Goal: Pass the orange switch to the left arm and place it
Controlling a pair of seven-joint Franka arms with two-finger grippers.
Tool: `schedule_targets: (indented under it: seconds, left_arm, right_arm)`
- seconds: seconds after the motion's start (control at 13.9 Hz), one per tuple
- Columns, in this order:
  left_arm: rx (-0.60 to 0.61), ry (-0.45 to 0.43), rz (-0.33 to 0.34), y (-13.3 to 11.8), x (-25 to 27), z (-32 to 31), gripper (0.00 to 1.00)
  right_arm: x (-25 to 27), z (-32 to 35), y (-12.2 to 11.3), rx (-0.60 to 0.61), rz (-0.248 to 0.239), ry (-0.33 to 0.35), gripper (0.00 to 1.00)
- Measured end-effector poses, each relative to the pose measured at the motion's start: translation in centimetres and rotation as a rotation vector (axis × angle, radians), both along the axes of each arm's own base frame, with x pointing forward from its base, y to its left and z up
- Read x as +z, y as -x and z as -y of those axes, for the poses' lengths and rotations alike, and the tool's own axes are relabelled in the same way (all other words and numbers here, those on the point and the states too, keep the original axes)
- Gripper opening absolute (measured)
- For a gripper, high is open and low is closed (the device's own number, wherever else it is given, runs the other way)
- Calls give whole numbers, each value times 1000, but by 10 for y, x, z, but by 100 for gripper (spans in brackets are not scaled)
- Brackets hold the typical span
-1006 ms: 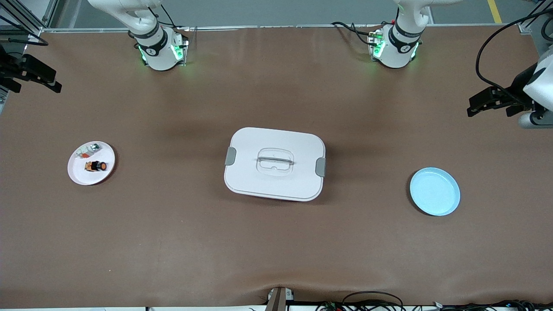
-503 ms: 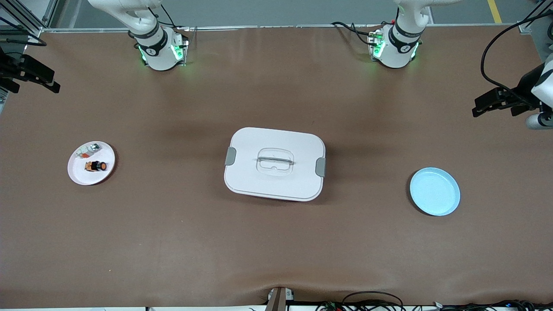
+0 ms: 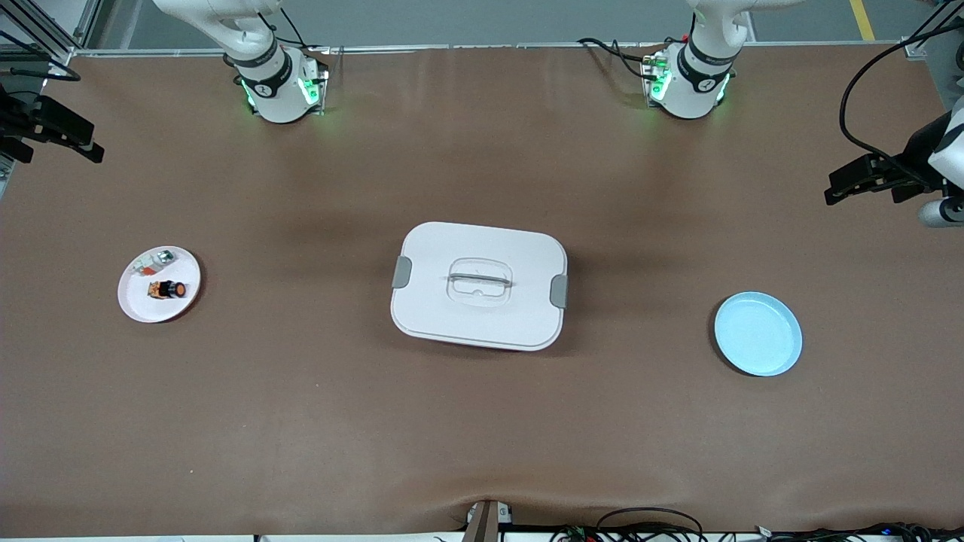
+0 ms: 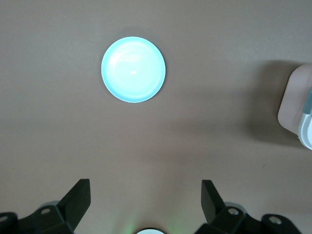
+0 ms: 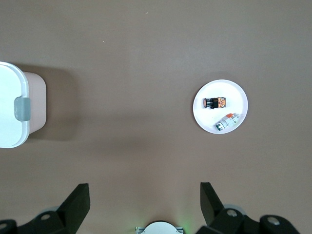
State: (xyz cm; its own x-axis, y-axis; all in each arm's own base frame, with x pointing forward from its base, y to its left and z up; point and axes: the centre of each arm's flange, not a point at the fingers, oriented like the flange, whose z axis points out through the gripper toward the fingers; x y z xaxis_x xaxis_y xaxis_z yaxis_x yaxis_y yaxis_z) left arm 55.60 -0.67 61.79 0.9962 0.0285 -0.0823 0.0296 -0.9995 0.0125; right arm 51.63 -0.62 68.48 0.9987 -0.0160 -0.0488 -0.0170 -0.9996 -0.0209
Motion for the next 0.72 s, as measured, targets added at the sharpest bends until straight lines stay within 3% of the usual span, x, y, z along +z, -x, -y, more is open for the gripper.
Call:
schedule_targets:
  seconds: [0.72]
  left_arm:
    - [0, 0, 0, 2, 2, 0, 100]
  right_arm:
    - [0, -1, 0, 3, 3, 0, 100]
